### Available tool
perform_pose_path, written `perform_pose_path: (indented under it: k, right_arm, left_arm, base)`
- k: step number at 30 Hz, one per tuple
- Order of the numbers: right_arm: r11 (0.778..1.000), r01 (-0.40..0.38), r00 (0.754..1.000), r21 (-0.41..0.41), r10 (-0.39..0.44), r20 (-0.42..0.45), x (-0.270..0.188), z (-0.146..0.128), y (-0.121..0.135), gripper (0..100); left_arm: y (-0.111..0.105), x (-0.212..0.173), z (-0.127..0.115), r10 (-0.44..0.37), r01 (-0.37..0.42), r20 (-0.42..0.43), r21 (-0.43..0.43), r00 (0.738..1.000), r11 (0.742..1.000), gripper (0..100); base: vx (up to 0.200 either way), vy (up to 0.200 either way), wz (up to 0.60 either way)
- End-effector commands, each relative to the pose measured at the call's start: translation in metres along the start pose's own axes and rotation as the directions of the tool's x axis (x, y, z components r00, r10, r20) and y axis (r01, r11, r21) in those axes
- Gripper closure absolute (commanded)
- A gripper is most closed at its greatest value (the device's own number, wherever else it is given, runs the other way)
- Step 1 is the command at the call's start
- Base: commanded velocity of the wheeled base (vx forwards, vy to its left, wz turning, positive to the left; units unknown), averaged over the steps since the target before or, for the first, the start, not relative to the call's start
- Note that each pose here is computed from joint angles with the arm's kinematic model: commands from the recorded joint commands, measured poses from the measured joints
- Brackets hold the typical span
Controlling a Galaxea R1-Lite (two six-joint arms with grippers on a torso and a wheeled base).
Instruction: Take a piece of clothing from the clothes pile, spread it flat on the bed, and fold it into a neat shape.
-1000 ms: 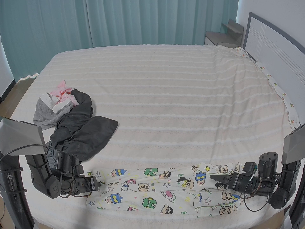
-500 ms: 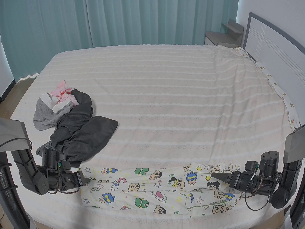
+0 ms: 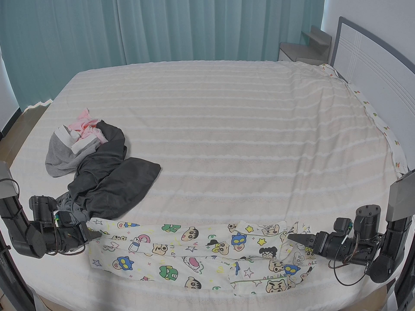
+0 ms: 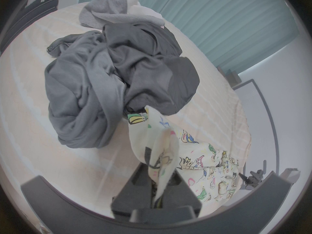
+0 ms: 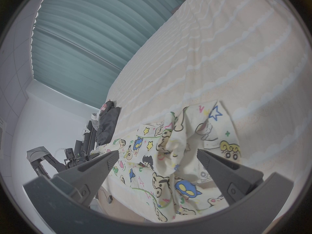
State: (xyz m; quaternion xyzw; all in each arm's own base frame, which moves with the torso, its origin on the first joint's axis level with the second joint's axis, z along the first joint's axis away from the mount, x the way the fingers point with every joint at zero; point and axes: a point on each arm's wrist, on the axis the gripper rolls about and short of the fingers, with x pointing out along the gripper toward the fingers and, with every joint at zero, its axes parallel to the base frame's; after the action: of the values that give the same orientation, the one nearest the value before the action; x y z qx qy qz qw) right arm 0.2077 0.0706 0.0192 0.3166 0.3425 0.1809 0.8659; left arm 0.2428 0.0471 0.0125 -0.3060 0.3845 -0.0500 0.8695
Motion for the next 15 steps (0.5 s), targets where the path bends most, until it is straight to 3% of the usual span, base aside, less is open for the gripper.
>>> perform_pose_path:
  k: [1, 9, 15]
  right_arm:
    - [1.0, 0.001, 1.0, 0.0, -0.001, -0.002, -0.003, -0.002, 0.0, 0]
    - [1.0, 0.002, 1.0, 0.001, -0.002, -0.001, -0.003, -0.002, 0.0, 0]
    - [1.0, 0.0, 1.0, 0.001, 0.0, -0.002, -0.003, -0.002, 0.0, 0]
  left_arm:
    - [0.015, -0.017, 0.009, -0.005, 0.008, 0.057, -0.052, 0.998, 0.999, 100]
    - [0.036, -0.036, 0.02, 0.038, -0.022, 0.141, -0.11, 0.989, 0.994, 100]
    - [0.029, -0.043, 0.022, 0.026, -0.01, 0.152, -0.102, 0.988, 0.995, 100]
  base:
    - [0.0, 0.0, 0.0]
    - [0.0, 0.0, 0.0]
    - [0.0, 0.0, 0.0]
